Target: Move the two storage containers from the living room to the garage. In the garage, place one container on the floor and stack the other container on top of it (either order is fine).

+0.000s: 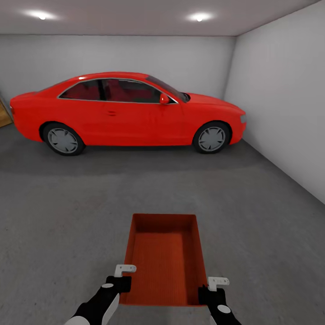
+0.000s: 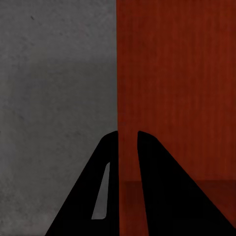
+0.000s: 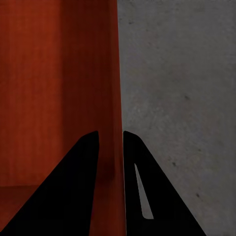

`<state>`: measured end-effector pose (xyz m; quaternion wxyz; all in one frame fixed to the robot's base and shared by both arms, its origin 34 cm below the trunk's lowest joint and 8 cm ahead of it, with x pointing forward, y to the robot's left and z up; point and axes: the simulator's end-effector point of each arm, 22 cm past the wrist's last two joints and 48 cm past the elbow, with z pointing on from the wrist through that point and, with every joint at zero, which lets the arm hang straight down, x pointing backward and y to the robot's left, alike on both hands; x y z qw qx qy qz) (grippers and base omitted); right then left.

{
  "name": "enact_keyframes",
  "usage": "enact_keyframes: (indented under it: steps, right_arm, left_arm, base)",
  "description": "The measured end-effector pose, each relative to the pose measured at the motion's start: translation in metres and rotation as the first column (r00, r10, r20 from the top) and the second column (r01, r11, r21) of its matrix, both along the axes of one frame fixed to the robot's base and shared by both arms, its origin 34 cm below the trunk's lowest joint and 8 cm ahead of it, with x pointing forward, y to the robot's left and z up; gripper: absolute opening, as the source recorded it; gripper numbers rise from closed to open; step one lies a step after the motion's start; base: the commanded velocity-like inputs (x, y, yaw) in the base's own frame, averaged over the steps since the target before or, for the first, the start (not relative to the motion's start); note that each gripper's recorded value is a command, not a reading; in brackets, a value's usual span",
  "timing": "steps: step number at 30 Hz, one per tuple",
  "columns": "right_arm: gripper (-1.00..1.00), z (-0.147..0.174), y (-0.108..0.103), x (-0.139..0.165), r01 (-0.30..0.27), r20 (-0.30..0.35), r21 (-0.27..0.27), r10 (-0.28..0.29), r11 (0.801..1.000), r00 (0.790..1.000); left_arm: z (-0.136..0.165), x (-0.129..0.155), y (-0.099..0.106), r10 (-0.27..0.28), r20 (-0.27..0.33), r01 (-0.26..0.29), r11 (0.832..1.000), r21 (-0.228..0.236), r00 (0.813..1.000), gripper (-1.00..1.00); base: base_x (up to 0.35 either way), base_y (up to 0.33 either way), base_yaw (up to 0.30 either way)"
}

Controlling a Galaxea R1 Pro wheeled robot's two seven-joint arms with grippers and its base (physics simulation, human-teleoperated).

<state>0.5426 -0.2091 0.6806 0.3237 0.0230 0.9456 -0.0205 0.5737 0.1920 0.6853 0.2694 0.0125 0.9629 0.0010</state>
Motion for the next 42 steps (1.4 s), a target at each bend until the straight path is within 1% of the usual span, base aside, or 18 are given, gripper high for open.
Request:
enact_keyframes:
  steps: [16, 42]
  right_arm:
    - [-1.00, 0.0001, 0.0003, 0.0000, 0.000, 0.000, 0.000, 0.000, 1.000, 1.000]
    - [-1.00, 0.0000, 0.0002, -0.0001, 0.000, 0.000, 0.000, 0.000, 1.000, 1.000]
  left_arm:
    - [0.0000, 0.0000, 0.0003, 0.000, 0.000, 0.000, 1.000, 0.000, 1.000, -1.00]
    - [0.0000, 0.0001, 0.0002, 0.000, 0.000, 0.000, 1.000, 0.000, 1.000, -1.00]
  base:
    - [0.000, 0.000, -0.013]
    - [0.000, 0.000, -0.267]
